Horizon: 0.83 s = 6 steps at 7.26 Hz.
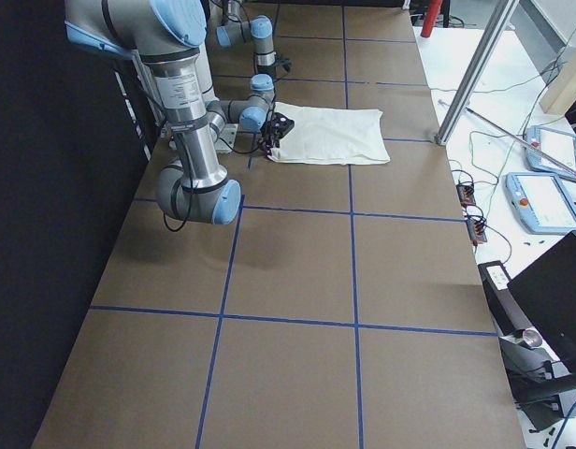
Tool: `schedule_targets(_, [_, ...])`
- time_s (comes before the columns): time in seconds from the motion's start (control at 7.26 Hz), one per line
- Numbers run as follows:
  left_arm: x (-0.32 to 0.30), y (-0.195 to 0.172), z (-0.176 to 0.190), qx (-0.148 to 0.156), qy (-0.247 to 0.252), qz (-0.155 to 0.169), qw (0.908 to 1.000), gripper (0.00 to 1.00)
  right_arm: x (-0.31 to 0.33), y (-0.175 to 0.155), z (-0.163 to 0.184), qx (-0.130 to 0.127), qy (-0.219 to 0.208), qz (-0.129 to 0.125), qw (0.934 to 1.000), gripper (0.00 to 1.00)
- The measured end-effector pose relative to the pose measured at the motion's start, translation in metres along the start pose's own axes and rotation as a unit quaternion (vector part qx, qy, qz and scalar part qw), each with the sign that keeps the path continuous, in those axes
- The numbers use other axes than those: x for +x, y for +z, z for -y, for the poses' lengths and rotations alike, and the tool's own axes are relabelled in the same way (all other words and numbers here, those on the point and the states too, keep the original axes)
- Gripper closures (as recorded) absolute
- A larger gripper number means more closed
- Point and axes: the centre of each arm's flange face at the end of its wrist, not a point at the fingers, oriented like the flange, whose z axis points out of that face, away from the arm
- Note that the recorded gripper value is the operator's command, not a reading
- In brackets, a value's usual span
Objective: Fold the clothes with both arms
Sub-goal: 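Grasp the near corners of the white shirt with both grippers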
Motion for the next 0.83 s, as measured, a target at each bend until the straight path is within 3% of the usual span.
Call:
schedule_targets(0.55, [0.001, -0.002, 0.000, -0.001, 0.000, -0.001, 1.0000, 1.00, -0.005, -0.012, 0.003, -0.005, 0.002, 0.011, 0.9999, 1.00])
schedule_targets(0.83, [0.001, -0.010, -0.005, -0.006, 0.003, -0.008, 0.9999, 1.00, -0.001, -0.025, 0.000, -0.023, -0.002, 0.016, 0.9996, 1.00])
